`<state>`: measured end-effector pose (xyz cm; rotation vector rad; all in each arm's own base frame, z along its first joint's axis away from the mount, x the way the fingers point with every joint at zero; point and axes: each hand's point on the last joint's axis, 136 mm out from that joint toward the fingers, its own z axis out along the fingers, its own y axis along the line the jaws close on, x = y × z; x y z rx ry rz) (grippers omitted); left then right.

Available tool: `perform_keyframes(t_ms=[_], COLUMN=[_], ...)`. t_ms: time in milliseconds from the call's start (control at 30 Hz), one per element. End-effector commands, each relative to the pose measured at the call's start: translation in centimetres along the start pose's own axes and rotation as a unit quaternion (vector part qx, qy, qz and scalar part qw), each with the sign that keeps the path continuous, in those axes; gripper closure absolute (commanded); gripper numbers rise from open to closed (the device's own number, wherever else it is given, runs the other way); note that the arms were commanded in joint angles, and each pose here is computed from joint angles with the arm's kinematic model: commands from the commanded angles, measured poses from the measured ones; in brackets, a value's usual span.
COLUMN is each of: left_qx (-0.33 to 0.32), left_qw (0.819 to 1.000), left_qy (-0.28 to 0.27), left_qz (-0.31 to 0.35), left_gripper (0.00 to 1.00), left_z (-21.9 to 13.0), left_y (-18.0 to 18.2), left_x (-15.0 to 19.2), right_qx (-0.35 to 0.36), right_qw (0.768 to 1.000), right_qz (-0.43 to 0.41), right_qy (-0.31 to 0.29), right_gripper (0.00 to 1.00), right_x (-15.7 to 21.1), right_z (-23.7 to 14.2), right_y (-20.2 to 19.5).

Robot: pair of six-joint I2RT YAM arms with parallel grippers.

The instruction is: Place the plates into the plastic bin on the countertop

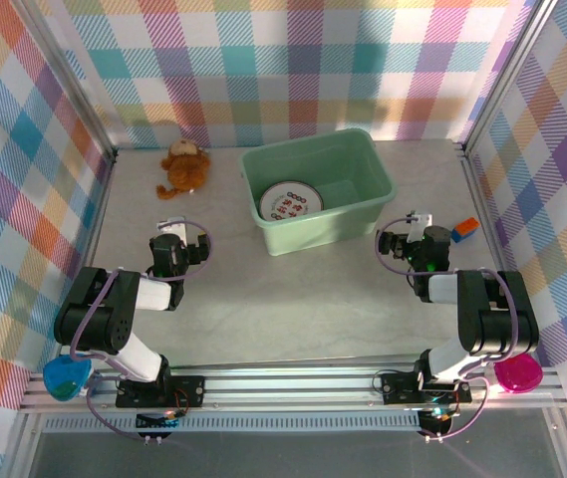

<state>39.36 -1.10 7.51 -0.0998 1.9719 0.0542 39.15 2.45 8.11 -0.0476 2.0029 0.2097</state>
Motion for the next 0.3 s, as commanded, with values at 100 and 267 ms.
perform_keyframes(t_ms=[100,267], left_qx=[0.003,0.004], left_qw=[1.0,1.0], left_qy=[-0.011,-0.012], left_qz=[-0.002,-0.002], left_gripper=[0.0,0.0], left_z=[0.14,0.14], left_y=[0.05,0.01], left_x=[-0.91,-0.95], right_qx=[-0.002,-0.001], right_qw=[1.0,1.0], right_qz=[-0.014,-0.014], right_qy=[-0.019,-0.021], right_gripper=[0.01,0.01], right_x=[-1.15,-1.16], right_z=[0.24,0.09], right_y=[0.36,0.3])
